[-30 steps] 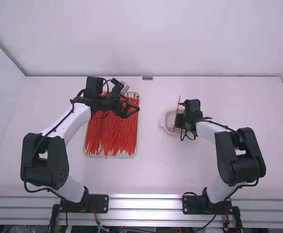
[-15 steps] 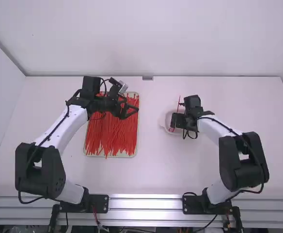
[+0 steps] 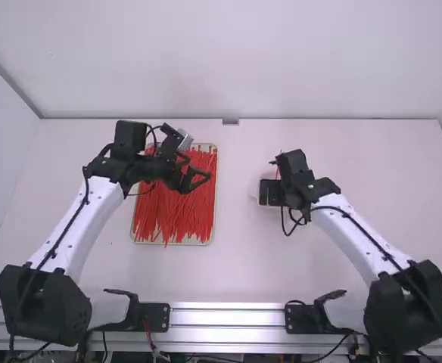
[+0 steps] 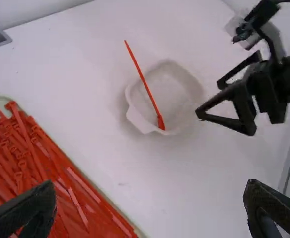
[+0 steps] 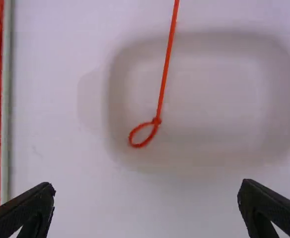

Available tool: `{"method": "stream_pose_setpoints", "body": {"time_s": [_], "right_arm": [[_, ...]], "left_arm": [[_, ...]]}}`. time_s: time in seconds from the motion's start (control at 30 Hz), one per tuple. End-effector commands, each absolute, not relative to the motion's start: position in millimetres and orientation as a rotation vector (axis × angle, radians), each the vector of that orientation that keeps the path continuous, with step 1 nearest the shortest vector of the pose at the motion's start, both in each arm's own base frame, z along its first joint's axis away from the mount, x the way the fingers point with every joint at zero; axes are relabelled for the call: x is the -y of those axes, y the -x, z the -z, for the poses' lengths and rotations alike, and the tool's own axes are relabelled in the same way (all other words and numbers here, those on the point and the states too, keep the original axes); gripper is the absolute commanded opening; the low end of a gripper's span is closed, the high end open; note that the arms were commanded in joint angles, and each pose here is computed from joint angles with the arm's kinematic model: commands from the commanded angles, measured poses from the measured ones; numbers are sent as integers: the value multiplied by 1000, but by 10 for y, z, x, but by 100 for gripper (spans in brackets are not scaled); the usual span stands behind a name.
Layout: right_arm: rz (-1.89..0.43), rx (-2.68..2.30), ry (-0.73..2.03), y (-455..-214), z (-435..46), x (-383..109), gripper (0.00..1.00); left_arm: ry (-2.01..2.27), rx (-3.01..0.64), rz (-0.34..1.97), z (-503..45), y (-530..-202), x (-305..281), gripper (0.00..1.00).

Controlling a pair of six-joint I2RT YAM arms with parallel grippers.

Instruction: Fasten the cable tie

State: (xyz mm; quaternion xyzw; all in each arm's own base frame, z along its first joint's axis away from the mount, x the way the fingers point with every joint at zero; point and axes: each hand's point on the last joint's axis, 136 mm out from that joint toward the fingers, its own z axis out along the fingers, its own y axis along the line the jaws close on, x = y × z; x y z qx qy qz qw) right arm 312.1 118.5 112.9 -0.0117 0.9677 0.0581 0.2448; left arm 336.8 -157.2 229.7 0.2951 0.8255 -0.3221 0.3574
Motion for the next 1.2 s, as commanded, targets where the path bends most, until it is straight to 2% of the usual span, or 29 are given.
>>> {"method": "stream_pose_setpoints", "body": {"time_s": [0.0,0.13,0.5,0.83,1.17], "right_arm": [[-159,-2577,28,-3074,-1390,-1214,99],[-87,-2549,-53,-2923,-1529,-1117,99],[-56,-2543,-45,-2909,-1531,-1118,99],[-157,-2469,-13,-2917,-1541,-945,88],[-204,-2291,49,-2917,-1587,-607,68]], "left_arm": [[-771,-2102,813,-2401,-3331,1551,99],[-767,-2116,833,-2386,-3297,1558,99],[-719,-2135,837,-2412,-3303,1543,99],[-464,-2141,671,-2404,-3411,1043,88],[-285,-2056,497,-2427,-3345,785,70]]}}
